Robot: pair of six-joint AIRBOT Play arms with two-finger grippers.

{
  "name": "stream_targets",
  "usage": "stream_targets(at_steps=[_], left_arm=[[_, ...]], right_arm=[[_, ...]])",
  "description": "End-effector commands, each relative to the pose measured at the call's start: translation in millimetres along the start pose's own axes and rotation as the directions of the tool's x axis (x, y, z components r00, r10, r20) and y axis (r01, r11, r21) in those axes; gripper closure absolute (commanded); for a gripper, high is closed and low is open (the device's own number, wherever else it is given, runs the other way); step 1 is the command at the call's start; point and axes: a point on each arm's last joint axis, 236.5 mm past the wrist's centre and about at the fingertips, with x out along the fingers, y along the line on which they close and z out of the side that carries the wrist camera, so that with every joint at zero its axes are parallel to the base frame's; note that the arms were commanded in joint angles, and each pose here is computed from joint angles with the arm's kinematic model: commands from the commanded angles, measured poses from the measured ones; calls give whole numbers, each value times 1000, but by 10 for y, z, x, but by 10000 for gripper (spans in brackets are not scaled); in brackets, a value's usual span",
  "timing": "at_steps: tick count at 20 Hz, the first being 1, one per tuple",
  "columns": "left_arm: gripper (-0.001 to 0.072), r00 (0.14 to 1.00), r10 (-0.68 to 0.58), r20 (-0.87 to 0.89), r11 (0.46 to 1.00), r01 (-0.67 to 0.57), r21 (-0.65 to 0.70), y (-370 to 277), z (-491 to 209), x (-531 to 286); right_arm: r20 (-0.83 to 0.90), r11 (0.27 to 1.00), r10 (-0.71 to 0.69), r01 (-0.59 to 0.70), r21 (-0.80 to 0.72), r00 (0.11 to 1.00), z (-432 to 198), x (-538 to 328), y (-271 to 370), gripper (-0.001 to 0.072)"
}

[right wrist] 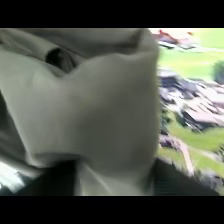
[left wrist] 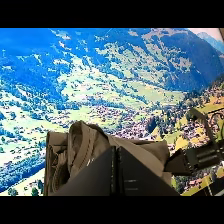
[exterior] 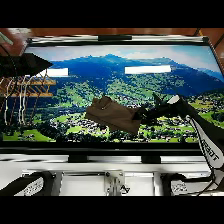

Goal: Fold the shirts.

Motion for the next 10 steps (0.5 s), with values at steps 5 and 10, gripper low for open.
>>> stream_targets(at_steps=[5,10], left_arm=[[674,1000,1,1,1000,-1,-5,7,2,2],[673,1000,2,4,1000,-2,-4,10,10,2]], right_arm=[[168,978,131,-100,-184,977,414,-582,585,654],[323,954,243,-165,-249,915,572,-2314,1334,654]])
